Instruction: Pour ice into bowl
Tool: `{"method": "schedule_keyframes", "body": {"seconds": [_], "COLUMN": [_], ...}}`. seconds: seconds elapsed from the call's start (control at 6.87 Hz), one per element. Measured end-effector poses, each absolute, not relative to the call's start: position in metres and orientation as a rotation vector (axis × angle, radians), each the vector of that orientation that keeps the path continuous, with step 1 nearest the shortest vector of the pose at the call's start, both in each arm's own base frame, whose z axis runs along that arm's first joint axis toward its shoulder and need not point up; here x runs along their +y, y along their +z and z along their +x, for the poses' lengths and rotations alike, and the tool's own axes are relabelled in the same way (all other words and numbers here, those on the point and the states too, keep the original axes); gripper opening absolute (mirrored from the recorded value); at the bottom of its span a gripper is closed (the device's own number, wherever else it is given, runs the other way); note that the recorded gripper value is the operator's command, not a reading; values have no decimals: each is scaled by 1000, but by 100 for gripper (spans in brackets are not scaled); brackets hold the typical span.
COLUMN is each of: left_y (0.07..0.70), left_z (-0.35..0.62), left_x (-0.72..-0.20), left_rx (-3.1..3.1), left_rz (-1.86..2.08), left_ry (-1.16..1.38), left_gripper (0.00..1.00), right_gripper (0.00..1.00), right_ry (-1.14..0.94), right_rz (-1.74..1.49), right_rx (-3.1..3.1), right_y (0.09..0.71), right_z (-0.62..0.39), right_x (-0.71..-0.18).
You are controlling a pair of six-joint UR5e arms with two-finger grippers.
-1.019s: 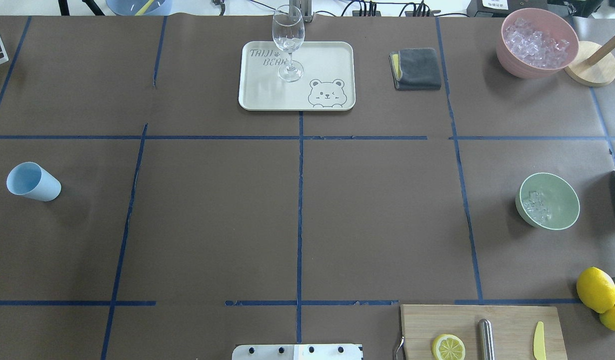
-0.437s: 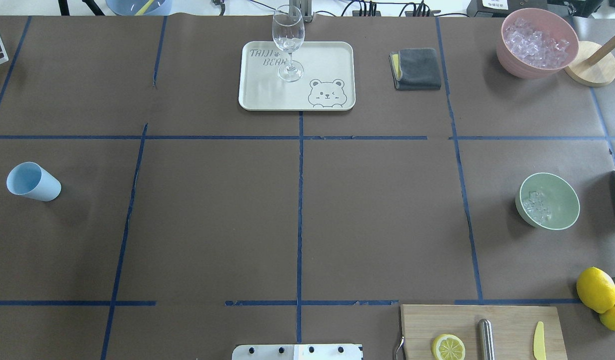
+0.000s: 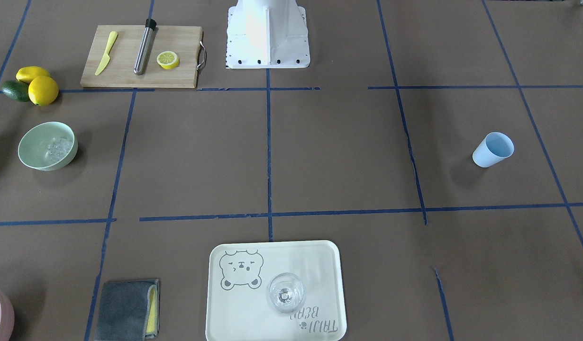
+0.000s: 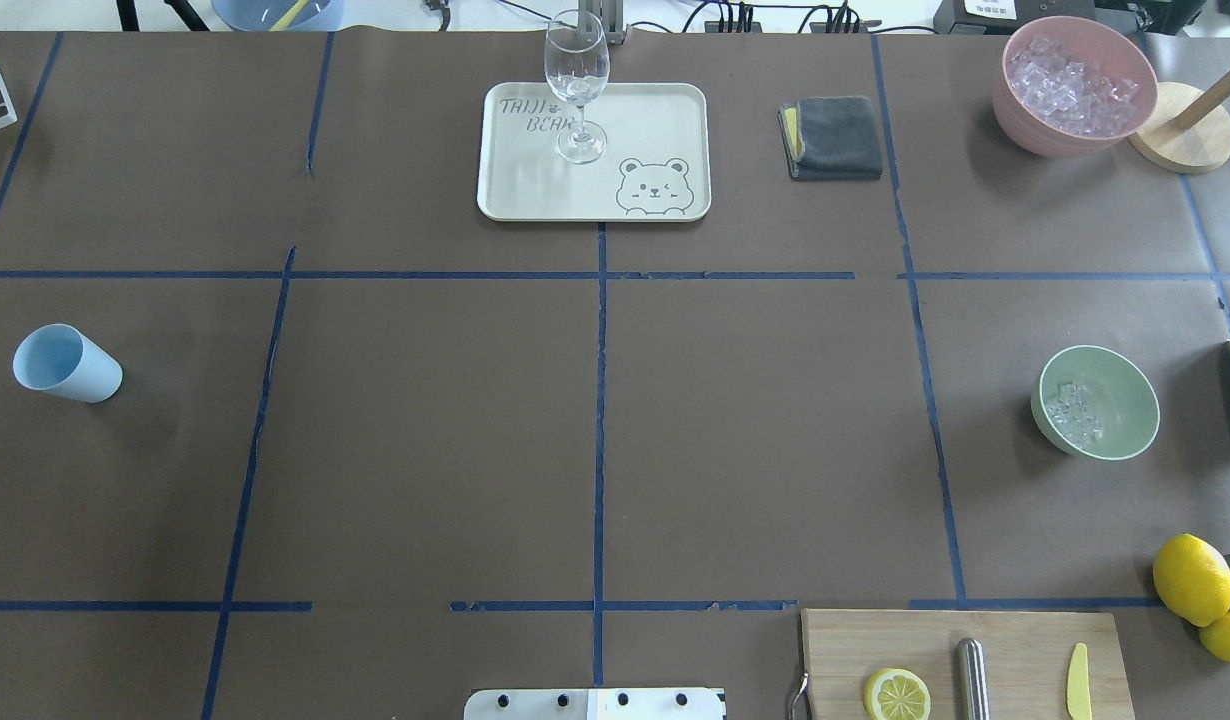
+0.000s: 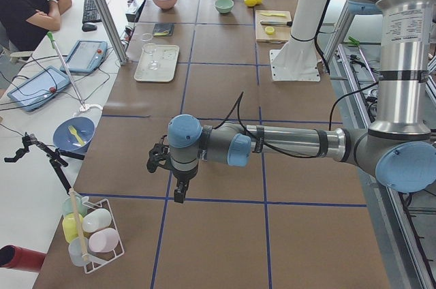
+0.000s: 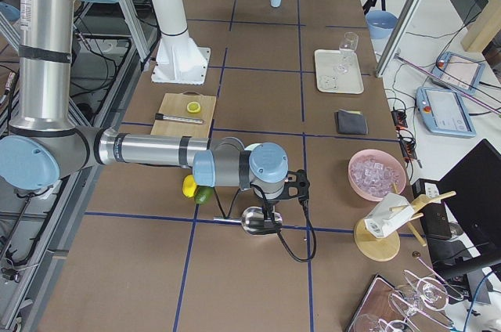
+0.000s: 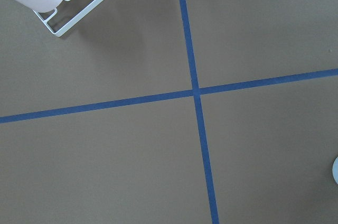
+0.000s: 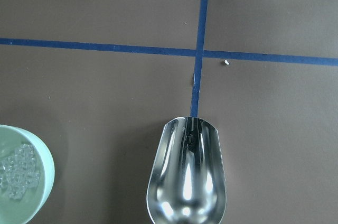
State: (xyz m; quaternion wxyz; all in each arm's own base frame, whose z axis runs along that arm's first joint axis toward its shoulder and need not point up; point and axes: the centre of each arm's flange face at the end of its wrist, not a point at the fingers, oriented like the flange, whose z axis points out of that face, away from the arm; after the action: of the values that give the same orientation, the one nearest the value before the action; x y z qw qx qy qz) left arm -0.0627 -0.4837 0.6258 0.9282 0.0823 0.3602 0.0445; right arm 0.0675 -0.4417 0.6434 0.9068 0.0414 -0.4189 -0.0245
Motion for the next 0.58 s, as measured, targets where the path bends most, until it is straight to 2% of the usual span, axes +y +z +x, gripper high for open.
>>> {"method": "schedule_keyframes", "body": {"seconds": [0.58], "left_y": [622], "left_z": [-63], "left_x": [-486], "left_rx": [737], "left_rz": [177], "left_ry": [94], "left_gripper": [100], "right_gripper": [100], "right_ry": [-67], "right_rz": [123], "right_rx": [-851], "right_y": [632], "right_z": [69], "right_x": [-457]}}
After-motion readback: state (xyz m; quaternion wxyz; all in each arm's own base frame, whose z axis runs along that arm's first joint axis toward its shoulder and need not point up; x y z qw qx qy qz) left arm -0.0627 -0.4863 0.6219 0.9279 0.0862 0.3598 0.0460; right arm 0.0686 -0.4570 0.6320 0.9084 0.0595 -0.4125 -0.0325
